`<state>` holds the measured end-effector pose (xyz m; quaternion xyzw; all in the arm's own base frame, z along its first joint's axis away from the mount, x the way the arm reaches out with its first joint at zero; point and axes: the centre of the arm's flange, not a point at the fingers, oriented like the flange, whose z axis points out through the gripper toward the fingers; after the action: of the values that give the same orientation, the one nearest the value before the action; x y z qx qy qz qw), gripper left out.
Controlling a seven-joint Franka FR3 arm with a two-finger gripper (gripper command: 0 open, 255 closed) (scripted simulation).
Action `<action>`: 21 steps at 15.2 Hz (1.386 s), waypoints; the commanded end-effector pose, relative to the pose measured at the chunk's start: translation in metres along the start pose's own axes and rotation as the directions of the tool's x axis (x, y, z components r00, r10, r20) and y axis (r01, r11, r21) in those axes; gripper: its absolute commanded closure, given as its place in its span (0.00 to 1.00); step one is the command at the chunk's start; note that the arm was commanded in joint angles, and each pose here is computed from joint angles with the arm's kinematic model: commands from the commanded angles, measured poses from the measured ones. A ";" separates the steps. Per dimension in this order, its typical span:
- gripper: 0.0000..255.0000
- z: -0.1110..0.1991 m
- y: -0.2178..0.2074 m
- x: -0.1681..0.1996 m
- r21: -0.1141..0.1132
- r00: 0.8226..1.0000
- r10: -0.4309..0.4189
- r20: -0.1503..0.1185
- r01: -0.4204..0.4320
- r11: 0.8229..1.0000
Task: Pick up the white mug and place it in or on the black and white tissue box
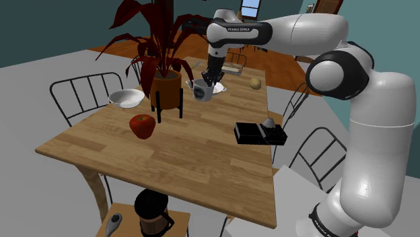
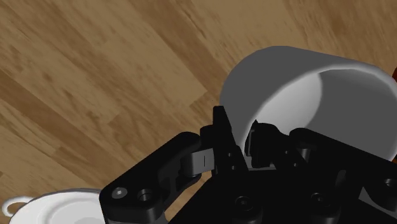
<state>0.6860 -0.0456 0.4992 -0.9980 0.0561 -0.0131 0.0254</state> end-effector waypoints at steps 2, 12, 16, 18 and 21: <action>1.00 -0.009 0.008 -0.010 0.000 1.000 0.000 0.000 0.000 1.000; 1.00 -0.020 0.087 -0.115 0.000 1.000 0.000 0.000 0.000 1.000; 1.00 -0.025 0.119 -0.157 0.000 1.000 0.000 0.000 0.000 1.000; 1.00 -0.027 0.135 -0.178 0.000 1.000 0.000 0.000 0.000 1.000; 1.00 -0.030 0.159 -0.210 0.000 1.000 0.000 0.000 0.000 1.000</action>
<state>0.4709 -0.1757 0.5172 -0.9980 0.0567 -0.0129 0.0252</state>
